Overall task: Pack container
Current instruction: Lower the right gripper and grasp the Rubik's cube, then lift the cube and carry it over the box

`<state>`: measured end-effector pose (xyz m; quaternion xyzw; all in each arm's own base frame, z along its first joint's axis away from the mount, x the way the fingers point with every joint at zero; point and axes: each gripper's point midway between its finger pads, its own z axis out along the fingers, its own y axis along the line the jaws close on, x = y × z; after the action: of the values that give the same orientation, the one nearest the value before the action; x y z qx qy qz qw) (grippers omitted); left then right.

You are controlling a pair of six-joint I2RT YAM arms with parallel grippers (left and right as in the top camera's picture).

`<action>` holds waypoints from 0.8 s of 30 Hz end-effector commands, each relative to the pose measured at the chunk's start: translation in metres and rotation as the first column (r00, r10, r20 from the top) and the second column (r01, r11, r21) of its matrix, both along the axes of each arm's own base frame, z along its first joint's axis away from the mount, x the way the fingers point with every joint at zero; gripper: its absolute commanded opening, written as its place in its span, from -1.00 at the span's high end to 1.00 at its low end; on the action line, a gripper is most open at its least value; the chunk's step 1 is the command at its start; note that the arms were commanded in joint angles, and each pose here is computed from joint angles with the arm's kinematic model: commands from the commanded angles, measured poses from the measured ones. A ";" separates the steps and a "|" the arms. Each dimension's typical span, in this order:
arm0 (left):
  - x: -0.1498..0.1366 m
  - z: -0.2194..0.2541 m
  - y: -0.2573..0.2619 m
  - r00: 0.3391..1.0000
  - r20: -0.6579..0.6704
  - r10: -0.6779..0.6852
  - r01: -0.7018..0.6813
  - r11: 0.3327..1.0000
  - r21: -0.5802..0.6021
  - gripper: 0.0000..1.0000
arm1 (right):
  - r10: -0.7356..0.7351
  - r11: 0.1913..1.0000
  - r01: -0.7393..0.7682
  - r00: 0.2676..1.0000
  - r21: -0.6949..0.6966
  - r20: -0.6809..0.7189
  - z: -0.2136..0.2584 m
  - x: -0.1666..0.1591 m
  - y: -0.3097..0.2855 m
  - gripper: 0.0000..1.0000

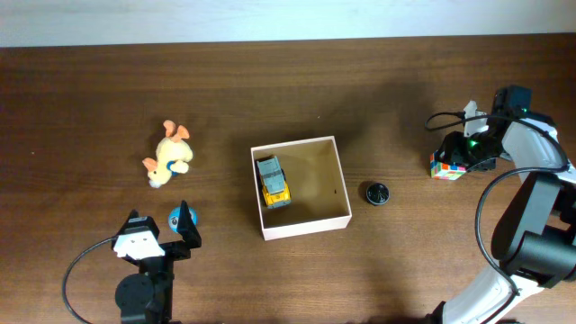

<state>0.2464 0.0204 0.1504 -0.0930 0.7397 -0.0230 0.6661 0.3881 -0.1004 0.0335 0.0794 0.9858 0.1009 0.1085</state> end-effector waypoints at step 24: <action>0.000 -0.001 -0.001 1.000 0.002 -0.008 0.008 1.000 -0.006 -0.98 | -0.002 0.994 0.004 1.000 0.113 -0.012 0.042 0.010 0.020 0.20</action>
<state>0.2464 0.0204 0.1504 -0.0930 0.7397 -0.0230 0.6661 0.3865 -0.0874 0.0627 0.0924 0.9819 0.1419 0.0845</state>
